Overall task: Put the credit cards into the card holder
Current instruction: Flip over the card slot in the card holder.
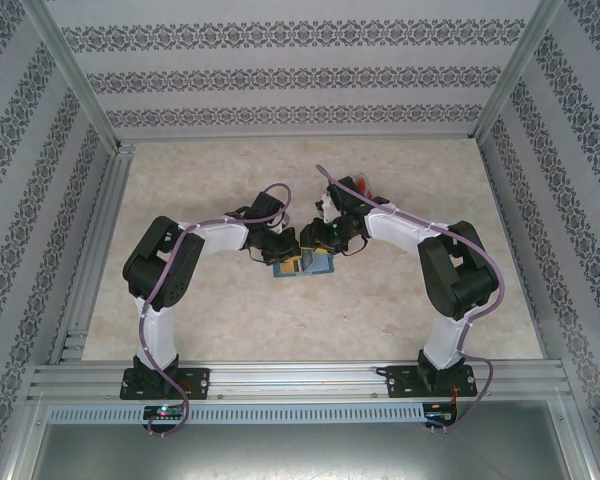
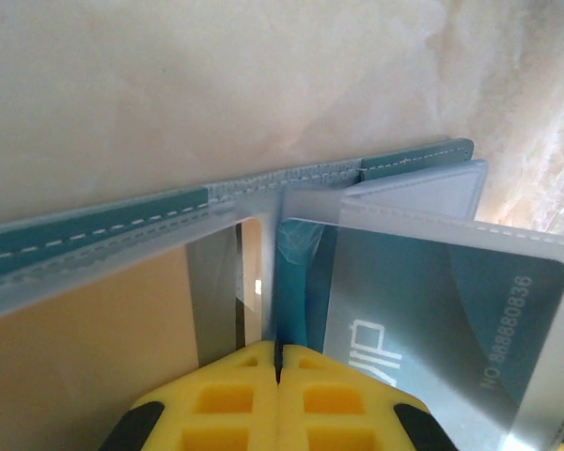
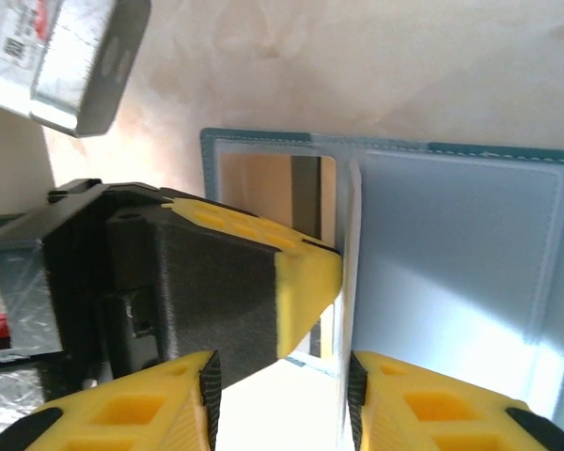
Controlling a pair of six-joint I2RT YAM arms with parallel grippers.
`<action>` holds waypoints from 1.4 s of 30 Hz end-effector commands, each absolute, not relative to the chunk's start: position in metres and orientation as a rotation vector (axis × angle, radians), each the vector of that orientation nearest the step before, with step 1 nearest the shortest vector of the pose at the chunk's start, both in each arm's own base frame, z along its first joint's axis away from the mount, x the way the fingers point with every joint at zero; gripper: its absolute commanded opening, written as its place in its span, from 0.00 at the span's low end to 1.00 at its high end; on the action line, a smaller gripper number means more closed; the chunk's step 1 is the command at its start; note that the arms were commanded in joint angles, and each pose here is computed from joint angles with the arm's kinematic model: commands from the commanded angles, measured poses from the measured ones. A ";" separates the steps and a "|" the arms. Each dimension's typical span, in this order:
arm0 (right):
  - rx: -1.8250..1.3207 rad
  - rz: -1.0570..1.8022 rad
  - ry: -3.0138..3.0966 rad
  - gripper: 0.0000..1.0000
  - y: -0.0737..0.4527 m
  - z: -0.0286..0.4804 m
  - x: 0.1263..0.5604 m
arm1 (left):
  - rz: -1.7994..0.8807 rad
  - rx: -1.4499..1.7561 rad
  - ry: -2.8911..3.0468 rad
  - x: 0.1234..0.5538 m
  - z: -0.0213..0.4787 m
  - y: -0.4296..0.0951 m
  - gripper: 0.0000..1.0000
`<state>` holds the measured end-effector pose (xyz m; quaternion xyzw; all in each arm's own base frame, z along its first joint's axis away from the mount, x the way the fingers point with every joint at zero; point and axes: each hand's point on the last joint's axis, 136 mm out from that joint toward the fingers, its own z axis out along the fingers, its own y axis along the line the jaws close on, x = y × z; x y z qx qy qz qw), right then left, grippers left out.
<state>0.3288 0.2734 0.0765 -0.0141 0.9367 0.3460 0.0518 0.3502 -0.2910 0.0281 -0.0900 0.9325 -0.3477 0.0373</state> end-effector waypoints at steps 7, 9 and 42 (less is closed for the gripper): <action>-0.051 1.177 2.770 0.29 0.288 0.099 0.330 | -1.080 -0.264 2.797 0.351 0.048 -0.292 0.00; -0.050 1.178 2.772 0.25 0.288 0.099 0.330 | -1.080 -0.264 2.795 0.351 0.048 -0.292 0.00; -0.177 1.114 2.770 0.28 0.307 0.111 0.312 | -0.776 -0.444 2.634 0.327 0.094 -0.181 0.08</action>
